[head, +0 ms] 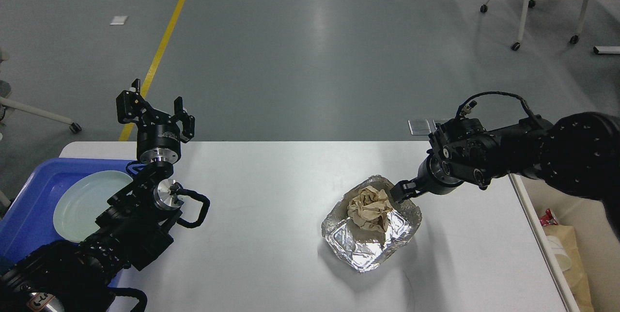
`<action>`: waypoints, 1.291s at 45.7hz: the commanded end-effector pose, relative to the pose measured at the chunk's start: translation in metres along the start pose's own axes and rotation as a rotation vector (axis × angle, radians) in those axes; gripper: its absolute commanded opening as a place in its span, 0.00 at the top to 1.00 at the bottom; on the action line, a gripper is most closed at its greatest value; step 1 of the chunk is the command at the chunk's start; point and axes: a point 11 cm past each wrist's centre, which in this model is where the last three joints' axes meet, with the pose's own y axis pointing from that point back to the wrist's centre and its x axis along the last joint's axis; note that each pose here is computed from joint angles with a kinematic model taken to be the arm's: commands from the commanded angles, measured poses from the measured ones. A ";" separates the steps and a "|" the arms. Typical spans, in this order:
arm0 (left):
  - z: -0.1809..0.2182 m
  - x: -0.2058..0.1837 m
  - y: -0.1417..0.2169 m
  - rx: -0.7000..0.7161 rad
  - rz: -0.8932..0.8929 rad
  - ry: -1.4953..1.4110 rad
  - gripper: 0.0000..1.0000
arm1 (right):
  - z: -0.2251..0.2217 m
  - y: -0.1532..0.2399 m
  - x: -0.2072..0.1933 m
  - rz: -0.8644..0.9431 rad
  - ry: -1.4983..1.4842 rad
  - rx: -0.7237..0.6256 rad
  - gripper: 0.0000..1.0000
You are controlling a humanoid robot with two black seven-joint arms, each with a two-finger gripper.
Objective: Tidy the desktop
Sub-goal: 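Move the right gripper down to the foil tray with brown paper, then grasp the foil tray edge with the right gripper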
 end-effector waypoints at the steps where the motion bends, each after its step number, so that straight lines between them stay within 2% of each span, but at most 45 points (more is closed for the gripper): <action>1: 0.000 0.000 0.000 0.000 0.000 0.000 0.00 | -0.004 -0.007 -0.002 0.008 0.013 -0.001 0.05; 16: 0.000 0.000 0.000 0.000 0.000 0.000 0.00 | 0.007 -0.032 -0.012 0.038 0.064 -0.069 0.08; 22: 0.000 0.000 0.000 0.000 0.000 0.000 0.00 | 0.009 -0.039 -0.020 0.025 0.061 -0.074 0.16; 24: 0.000 0.000 0.000 0.000 0.000 0.000 0.00 | 0.009 -0.039 -0.020 0.025 0.061 -0.074 0.22; 26: 0.000 0.000 0.000 0.000 0.000 0.000 0.00 | 0.009 -0.039 -0.020 0.025 0.061 -0.073 0.33; 29: 0.000 0.000 0.000 0.000 0.000 0.000 0.00 | 0.008 -0.039 -0.020 0.023 0.059 -0.069 0.51; 30: 0.000 0.000 0.000 0.000 0.000 0.000 0.00 | 0.008 -0.039 -0.019 0.023 0.060 -0.071 0.61; 33: 0.000 0.000 0.000 0.000 0.000 0.000 0.00 | 0.008 -0.038 -0.019 0.024 0.057 -0.070 0.80; 35: 0.000 0.000 0.000 0.000 0.000 0.000 0.00 | 0.009 -0.038 -0.020 0.023 0.055 -0.068 0.88; 38: 0.000 0.000 0.000 0.000 0.000 0.000 0.00 | 0.007 -0.038 -0.019 0.025 0.053 -0.063 0.96; 42: 0.000 0.000 0.000 0.000 0.000 0.000 0.00 | 0.007 -0.038 -0.019 0.026 0.050 -0.054 1.00; 59: 0.000 0.000 0.000 0.000 0.000 0.000 0.00 | 0.007 -0.024 -0.009 0.029 0.053 -0.006 1.00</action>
